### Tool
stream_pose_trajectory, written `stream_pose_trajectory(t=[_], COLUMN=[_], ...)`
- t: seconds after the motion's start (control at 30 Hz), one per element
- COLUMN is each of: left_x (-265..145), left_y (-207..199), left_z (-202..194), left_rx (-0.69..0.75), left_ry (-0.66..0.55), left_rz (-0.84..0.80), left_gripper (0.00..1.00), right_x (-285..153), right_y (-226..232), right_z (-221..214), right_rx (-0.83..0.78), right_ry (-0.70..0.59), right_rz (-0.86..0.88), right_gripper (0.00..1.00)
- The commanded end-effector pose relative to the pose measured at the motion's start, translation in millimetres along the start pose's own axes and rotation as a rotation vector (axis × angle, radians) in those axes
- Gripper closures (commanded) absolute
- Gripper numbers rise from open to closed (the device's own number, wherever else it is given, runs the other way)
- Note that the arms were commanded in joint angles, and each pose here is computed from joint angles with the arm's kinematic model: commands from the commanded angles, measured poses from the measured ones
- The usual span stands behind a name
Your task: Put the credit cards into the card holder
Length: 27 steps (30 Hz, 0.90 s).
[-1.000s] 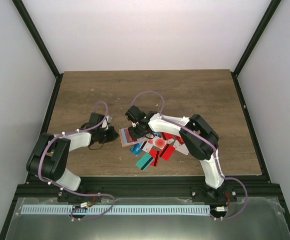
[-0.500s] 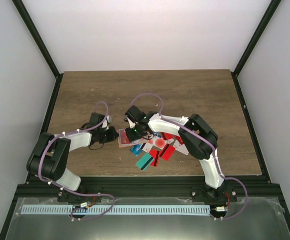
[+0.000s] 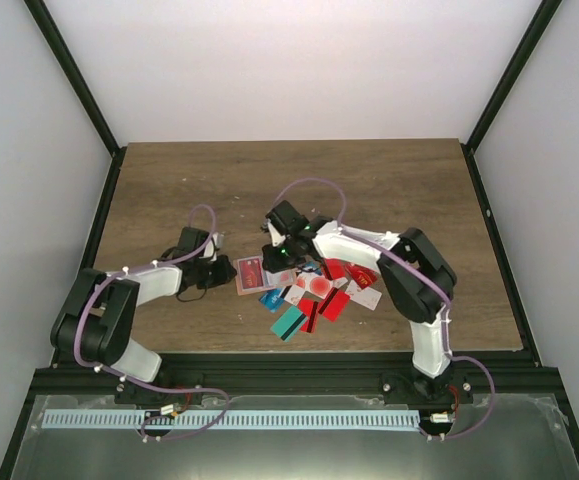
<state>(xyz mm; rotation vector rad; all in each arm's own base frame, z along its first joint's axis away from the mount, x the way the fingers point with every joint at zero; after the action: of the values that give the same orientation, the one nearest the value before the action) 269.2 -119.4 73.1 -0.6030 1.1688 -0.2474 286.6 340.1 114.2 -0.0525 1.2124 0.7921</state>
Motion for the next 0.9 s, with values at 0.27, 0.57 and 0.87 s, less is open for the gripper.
stream_pose_trajectory(t=[0.27,0.57,0.87], left_x=[-15.0,-22.1,-8.9], left_y=[3.1,9.3,4.8], left_z=[-13.8,-28.5,-32.6], left_rx=[-0.019,-0.042,-0.045], left_ry=[0.026,0.043,0.093], left_rz=[0.035,0.038,-0.019], left_gripper=[0.87,0.73,0.72], right_x=[-48.6,-40.5,-19.3], right_y=[-32.9,-37.5,-43.4], right_z=[-5.9,-14.3,-20.1], right_rx=[-0.022,-0.066,-0.085], right_ry=[-0.092,-0.063,-0.020], right_rz=[-0.177,-0.257,-0.313], right_gripper=[0.56,0.38,0.47])
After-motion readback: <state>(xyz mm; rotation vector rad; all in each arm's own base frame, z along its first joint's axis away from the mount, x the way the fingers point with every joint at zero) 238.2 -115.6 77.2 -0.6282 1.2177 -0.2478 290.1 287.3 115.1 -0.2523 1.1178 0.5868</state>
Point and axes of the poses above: each gripper's point midway between its finger pads, its own x axis out along the fingers, its own y axis along the line the jaws close on, z = x × y, the point moved 7 cm from there along -x, back along the fingers, and after that the axes turned 7 degrees about -x, right-handed, at the moved point
